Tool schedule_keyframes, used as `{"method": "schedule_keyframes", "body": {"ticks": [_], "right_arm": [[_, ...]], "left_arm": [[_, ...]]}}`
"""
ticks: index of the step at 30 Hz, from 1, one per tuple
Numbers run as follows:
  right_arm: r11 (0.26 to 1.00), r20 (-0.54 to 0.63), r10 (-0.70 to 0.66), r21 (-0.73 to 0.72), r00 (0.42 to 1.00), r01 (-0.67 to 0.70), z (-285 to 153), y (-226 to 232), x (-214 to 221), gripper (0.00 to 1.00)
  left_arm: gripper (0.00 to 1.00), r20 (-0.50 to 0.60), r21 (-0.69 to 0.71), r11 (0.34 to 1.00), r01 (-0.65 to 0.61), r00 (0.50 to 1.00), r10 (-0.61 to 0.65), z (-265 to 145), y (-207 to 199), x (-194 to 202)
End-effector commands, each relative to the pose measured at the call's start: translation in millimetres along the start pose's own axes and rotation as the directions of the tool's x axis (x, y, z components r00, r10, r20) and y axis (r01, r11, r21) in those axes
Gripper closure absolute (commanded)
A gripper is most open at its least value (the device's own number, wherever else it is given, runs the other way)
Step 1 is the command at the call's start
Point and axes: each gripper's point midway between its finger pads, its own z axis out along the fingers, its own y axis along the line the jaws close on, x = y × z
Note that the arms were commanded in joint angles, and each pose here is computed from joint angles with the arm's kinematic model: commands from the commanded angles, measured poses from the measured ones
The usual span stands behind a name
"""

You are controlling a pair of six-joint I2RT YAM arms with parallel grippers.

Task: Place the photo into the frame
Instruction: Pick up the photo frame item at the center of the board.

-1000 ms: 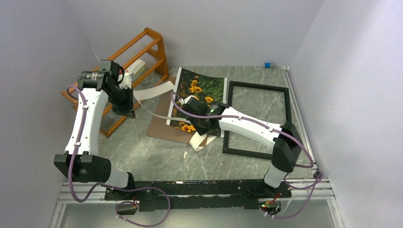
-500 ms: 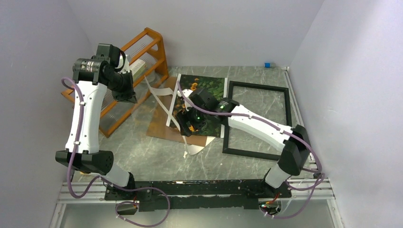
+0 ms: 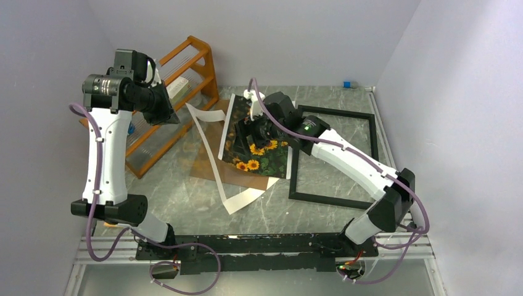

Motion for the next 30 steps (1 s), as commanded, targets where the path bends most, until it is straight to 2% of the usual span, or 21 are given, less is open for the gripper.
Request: {"method": "schedule_keyframes", "body": {"ticks": [1, 6, 13, 16, 20, 23, 28, 30], "right_arm": [[0.993, 0.204, -0.112, -0.011, 0.973, 0.117, -29.4, 49.5, -71.6, 0.14], [0.981, 0.256, -0.192, 0.047, 0.947, 0.186, -24.9, 94.0, -83.9, 0.1], [0.968, 0.225, -0.248, 0.095, 0.942, 0.232, -7.5, 161.2, -68.9, 0.09], [0.953, 0.178, -0.289, 0.15, 0.941, 0.264, 8.3, 176.0, -48.9, 0.09], [0.92, 0.114, -0.316, 0.278, 0.942, 0.275, 25.5, 167.7, -26.8, 0.12], [0.902, 0.084, -0.298, 0.35, 0.951, 0.252, 33.7, 156.6, -19.6, 0.25], [0.874, 0.093, -0.3, 0.426, 0.949, 0.235, 26.1, 151.5, -23.9, 0.58], [0.867, 0.093, -0.301, 0.44, 0.949, 0.232, 22.3, 150.0, -23.9, 0.77]], "left_arm": [[0.98, 0.021, -0.007, 0.995, 0.098, 0.995, -0.097, -0.7, 1.2, 4.9], [0.97, 0.066, -0.009, 0.987, 0.16, 0.985, -0.159, 3.3, 2.4, -0.2], [0.97, 0.076, -0.021, 0.979, 0.205, 0.976, -0.202, 10.6, 2.9, -5.7], [0.97, 0.081, -0.013, 0.976, 0.216, 0.973, -0.214, 9.8, 1.4, -6.6], [0.97, 0.107, -0.007, 0.973, 0.229, 0.968, -0.227, 3.3, 1.5, -7.6], [0.97, 0.113, 0.002, 0.974, 0.229, 0.967, -0.227, -0.2, 0.6, -6.8], [0.97, 0.126, 0.002, 0.972, 0.233, 0.965, -0.231, -2.6, 3.7, -3.0], [0.97, 0.128, 0.01, 0.973, 0.232, 0.964, -0.232, -2.9, 2.9, -2.4]]}}
